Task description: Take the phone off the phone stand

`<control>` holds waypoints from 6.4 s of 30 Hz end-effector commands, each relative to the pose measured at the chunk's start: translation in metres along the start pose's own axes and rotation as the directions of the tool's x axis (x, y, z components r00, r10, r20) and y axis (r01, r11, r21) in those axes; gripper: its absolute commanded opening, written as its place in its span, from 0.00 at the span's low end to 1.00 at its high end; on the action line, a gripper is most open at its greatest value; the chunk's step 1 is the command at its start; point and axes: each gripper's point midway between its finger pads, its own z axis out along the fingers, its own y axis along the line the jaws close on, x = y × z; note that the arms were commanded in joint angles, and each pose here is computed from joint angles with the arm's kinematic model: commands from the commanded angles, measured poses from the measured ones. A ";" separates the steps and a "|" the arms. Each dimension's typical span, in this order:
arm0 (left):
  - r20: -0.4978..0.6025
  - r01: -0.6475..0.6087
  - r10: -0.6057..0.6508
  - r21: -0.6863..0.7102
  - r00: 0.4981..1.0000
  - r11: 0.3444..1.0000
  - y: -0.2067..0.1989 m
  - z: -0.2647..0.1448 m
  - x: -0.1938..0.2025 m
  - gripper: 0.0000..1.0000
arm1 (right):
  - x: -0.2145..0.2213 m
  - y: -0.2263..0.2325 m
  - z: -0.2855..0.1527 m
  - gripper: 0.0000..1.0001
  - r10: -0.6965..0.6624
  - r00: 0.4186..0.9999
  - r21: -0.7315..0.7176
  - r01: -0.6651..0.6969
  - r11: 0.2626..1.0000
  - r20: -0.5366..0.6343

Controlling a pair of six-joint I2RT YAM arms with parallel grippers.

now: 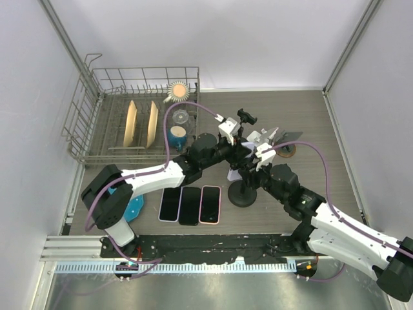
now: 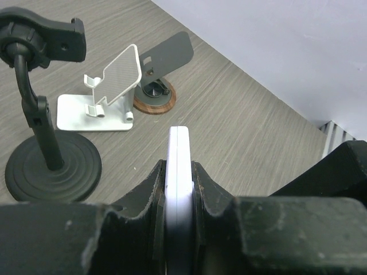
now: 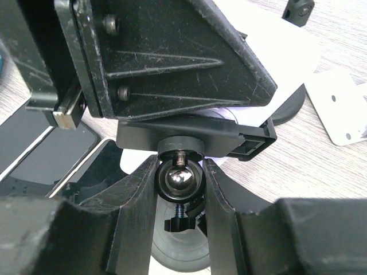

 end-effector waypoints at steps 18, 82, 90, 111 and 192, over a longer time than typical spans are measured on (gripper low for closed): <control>0.342 0.076 0.006 -0.225 0.940 0.971 0.095 -0.060 -0.111 0.00 | 0.045 0.025 -0.013 0.01 0.026 0.982 -0.103 -0.046 0.994 -0.188; 0.237 -0.119 0.266 -0.496 0.935 0.860 0.059 -0.260 -0.135 0.00 | -0.088 -0.186 0.096 0.01 -0.022 0.947 0.547 -0.166 0.820 0.320; 0.256 -0.059 0.216 -0.510 0.942 0.858 0.064 -0.258 -0.132 0.00 | -0.089 -0.176 0.075 0.59 0.017 0.964 0.533 -0.162 0.831 0.267; 0.449 0.401 -0.111 -0.626 0.887 0.669 0.100 -0.265 -0.121 0.00 | -0.121 0.052 0.031 0.80 -0.004 0.972 0.071 -0.014 0.997 0.235; 0.555 0.202 0.107 -0.467 0.825 0.861 0.062 -0.306 -0.155 1.00 | -0.097 0.029 -0.074 0.01 -0.176 0.969 0.647 0.021 0.762 0.176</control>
